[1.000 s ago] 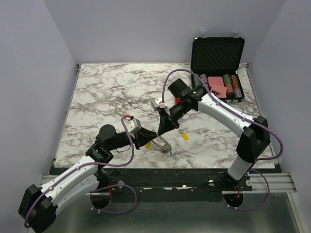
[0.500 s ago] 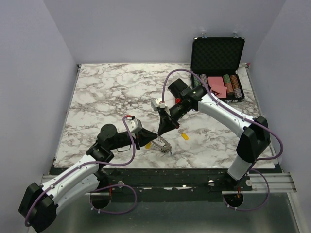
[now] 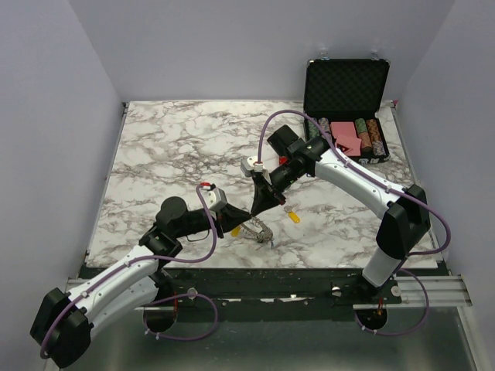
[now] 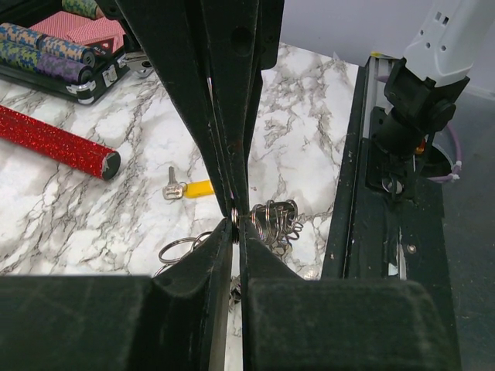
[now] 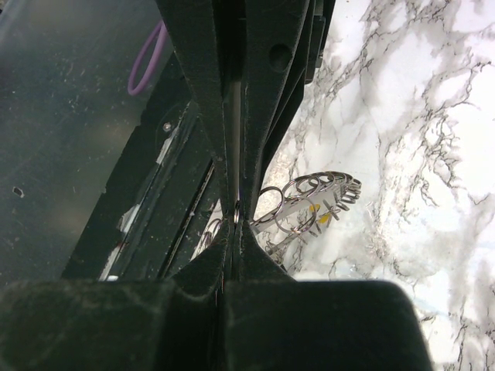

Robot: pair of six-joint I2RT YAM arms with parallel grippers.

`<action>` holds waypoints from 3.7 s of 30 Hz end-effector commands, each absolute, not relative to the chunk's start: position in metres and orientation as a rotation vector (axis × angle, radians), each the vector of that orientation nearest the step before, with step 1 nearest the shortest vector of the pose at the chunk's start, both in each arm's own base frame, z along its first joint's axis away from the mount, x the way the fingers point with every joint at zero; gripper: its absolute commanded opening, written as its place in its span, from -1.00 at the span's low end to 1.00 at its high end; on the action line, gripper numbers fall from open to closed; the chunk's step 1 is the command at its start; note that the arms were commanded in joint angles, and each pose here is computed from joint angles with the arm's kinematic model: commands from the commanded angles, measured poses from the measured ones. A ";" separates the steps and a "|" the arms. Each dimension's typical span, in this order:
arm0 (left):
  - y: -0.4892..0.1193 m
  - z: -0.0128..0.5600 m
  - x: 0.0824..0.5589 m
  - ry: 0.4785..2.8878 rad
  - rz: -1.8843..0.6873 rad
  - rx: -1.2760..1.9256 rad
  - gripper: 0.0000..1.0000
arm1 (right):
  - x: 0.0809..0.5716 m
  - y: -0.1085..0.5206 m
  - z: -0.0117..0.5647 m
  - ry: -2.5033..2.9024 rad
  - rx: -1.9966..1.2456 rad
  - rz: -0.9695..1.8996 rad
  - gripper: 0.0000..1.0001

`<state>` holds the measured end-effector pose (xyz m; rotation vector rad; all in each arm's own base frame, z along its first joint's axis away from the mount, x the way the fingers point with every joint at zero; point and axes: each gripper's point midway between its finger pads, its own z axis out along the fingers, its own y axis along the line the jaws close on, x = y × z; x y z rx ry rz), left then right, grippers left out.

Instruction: Put the keys on the keyring

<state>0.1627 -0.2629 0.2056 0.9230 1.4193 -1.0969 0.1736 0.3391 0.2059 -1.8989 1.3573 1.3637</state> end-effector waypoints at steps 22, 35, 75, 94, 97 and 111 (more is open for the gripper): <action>-0.259 0.225 0.149 1.270 -1.081 0.996 -1.00 | 0.167 0.340 0.236 1.305 -1.825 1.444 -0.09; -0.242 0.230 0.123 1.088 -0.980 1.104 -1.00 | 0.159 0.316 0.255 1.200 -1.770 1.417 0.46; -0.247 0.235 0.143 1.298 -1.128 0.845 -1.00 | 0.147 0.347 0.224 1.285 -1.843 1.518 -0.14; -0.244 0.236 0.145 1.320 -1.130 0.796 -1.00 | 0.149 0.351 0.217 1.331 -1.861 1.474 -0.50; -0.244 0.234 0.146 1.332 -1.129 0.791 -1.00 | 0.149 0.351 0.217 1.329 -1.862 1.468 -0.49; -0.244 0.232 0.150 1.393 -1.137 0.751 -1.00 | 0.146 0.358 0.212 1.351 -1.894 1.440 -0.68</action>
